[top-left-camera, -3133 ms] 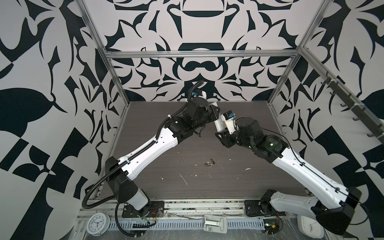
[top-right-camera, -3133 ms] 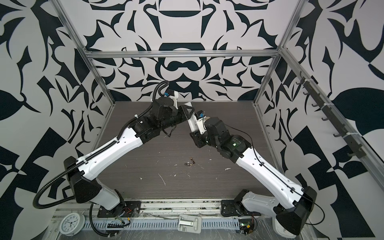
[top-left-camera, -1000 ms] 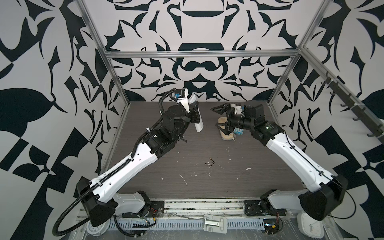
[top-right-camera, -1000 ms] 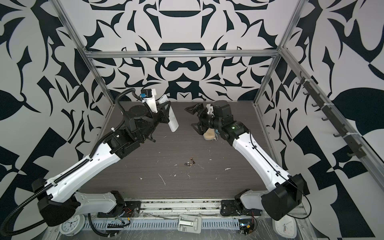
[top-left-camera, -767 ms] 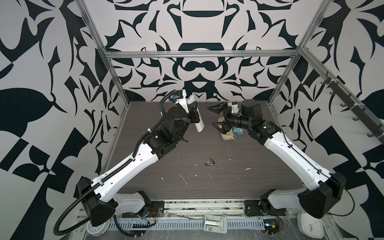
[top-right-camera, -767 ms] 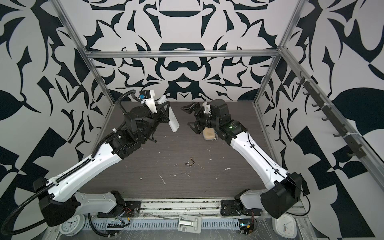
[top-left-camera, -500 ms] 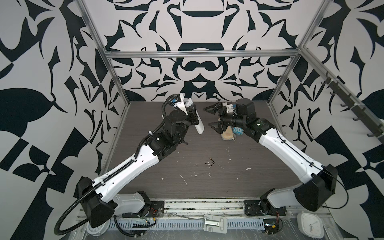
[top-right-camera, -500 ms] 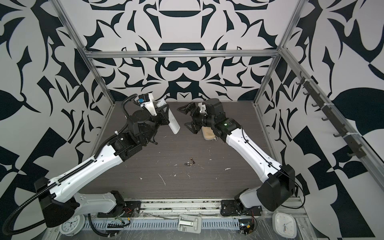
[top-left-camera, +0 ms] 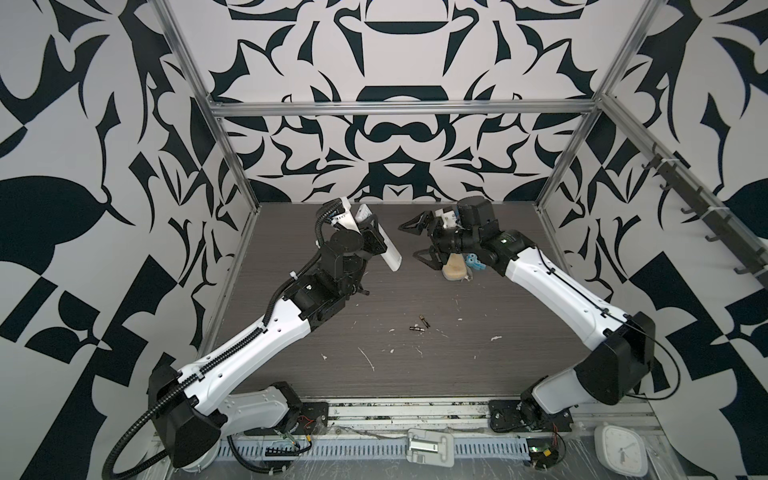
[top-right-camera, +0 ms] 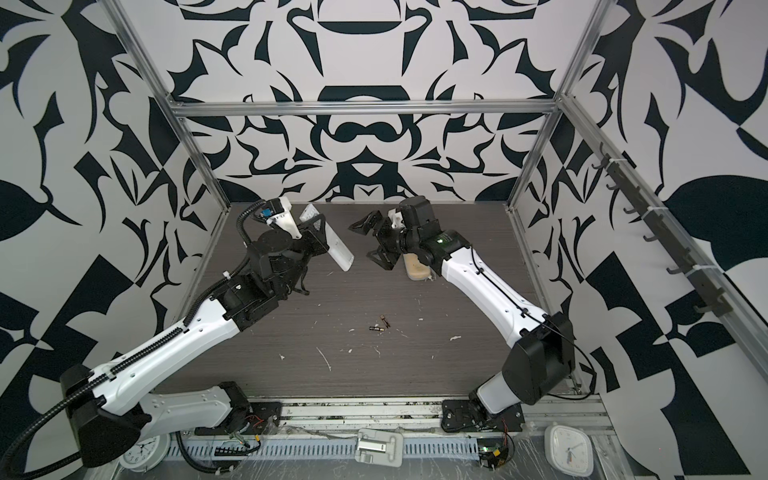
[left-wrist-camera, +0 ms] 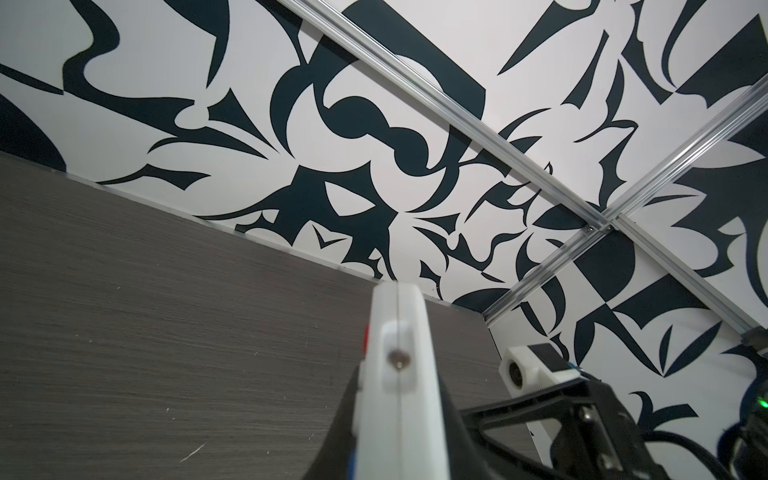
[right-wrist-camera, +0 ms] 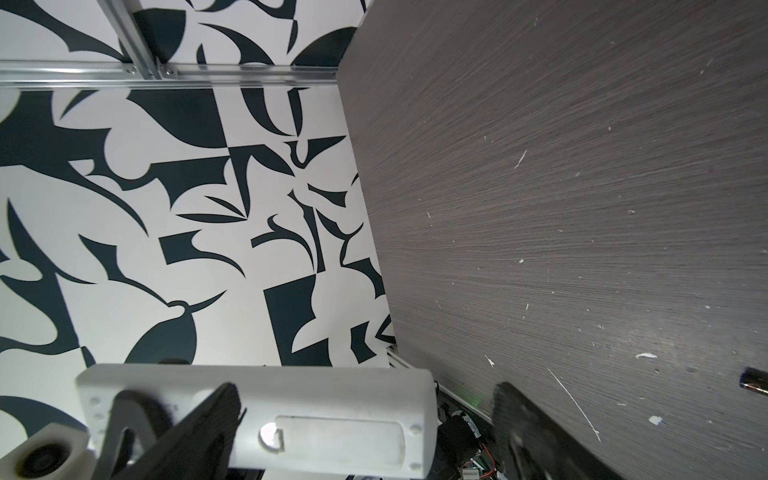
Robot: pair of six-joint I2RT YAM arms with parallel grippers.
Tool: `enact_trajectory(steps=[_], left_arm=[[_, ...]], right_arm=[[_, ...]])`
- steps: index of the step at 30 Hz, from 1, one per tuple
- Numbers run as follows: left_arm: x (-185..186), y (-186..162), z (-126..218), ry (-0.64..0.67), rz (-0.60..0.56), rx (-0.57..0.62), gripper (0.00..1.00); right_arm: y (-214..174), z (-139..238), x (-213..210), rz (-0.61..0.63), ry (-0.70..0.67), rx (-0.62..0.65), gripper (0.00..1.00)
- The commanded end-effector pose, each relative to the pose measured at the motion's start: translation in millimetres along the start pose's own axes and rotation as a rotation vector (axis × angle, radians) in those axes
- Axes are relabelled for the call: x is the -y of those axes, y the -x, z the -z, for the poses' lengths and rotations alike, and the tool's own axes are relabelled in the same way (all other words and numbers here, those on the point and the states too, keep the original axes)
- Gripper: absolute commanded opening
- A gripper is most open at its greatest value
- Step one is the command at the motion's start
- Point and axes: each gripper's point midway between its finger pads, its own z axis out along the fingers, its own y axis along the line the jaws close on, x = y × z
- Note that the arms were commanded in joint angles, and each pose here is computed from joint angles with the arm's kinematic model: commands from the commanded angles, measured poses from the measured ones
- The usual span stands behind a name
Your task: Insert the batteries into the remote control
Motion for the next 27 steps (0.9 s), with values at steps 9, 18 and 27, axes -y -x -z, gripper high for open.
enact_trajectory(steps=[9,18,27], left_arm=[[-10.3,8.0,-6.5,0.026,0.024,0.061,0.00],[-16.7,4.7,-20.4,0.018,0.060,0.054,0.00],[-7.8,-4.8,-32.9,-0.063,0.089,0.016,0.00]], right_arm=[[-12.5,-3.8,-24.7,0.082,0.059,-0.039,0.97],[-16.1,-10.8,-21.1,0.084,0.060,-0.053,0.97],[-17.7,-17.6,-16.7,0.087,0.062,-0.069,0.96]])
